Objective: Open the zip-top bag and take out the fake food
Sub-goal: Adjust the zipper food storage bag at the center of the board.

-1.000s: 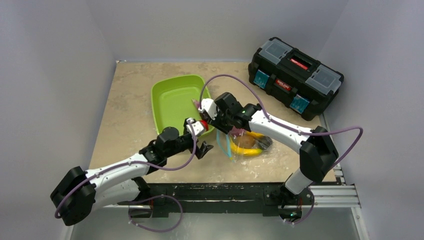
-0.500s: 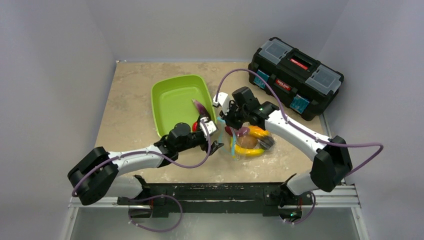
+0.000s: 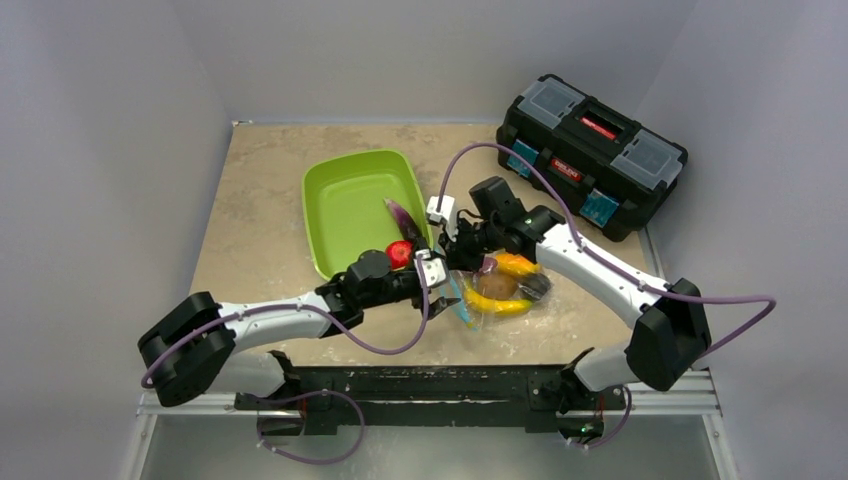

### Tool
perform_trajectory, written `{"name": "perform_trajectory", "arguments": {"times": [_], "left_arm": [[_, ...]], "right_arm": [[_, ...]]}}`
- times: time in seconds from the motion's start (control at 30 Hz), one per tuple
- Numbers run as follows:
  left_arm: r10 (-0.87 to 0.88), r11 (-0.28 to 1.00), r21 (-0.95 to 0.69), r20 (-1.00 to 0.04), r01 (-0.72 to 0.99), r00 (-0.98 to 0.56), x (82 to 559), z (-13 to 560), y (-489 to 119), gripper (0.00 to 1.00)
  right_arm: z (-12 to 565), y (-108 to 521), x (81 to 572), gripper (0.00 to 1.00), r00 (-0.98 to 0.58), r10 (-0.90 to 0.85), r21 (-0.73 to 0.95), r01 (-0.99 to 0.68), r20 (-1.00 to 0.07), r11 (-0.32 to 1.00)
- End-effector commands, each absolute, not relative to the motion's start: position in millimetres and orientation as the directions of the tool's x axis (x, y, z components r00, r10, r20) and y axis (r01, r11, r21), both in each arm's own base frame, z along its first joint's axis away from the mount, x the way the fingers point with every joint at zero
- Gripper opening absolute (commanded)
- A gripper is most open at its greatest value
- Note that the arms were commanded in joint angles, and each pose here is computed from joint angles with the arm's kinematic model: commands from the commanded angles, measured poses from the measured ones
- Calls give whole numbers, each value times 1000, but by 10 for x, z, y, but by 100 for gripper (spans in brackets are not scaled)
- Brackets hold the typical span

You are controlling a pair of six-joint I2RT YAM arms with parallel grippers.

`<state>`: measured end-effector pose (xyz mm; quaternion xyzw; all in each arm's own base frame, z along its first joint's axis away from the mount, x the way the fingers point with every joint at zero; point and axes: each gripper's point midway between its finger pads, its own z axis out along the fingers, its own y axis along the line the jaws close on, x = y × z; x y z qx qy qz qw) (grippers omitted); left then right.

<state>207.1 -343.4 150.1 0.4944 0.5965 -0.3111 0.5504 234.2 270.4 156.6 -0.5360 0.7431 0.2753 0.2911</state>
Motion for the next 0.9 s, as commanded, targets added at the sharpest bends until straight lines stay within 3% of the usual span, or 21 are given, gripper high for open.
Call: {"name": "perform_trajectory", "arguments": {"times": [0.0, 0.03, 0.13, 0.27, 0.37, 0.57, 0.87], "left_arm": [[189, 346, 205, -971, 916, 146, 2083, 1715, -3460, 91], [180, 374, 193, -975, 907, 133, 2090, 1695, -3403, 91], [157, 449, 160, -983, 879, 99, 2068, 1719, -3185, 91], [197, 499, 157, -978, 852, 65, 2013, 1671, -2916, 92], [192, 552, 139, -981, 822, 37, 2000, 1635, -2737, 95], [109, 685, 19, -991, 728, -76, 2049, 1562, -2460, 100], [98, 686, 11, -992, 727, -78, 2013, 1557, -2416, 100]], "right_arm": [[1725, 2645, 2389, 0, -244, -606, 79, -955, -757, 285], [1744, 2625, 2389, 3, -238, -606, 75, -957, -759, 282], [1710, 2580, 2326, 30, -199, -636, 43, -967, -746, 253], [1567, 2636, 2231, 52, -156, -683, -5, -974, -713, 227], [1530, 2679, 2332, 63, -159, -693, -49, -962, -703, 270], [1391, 2778, 2447, 70, -195, -704, -130, -916, -683, 380], [1220, 2719, 2609, 72, -199, -762, -324, -817, -617, 477]]}}
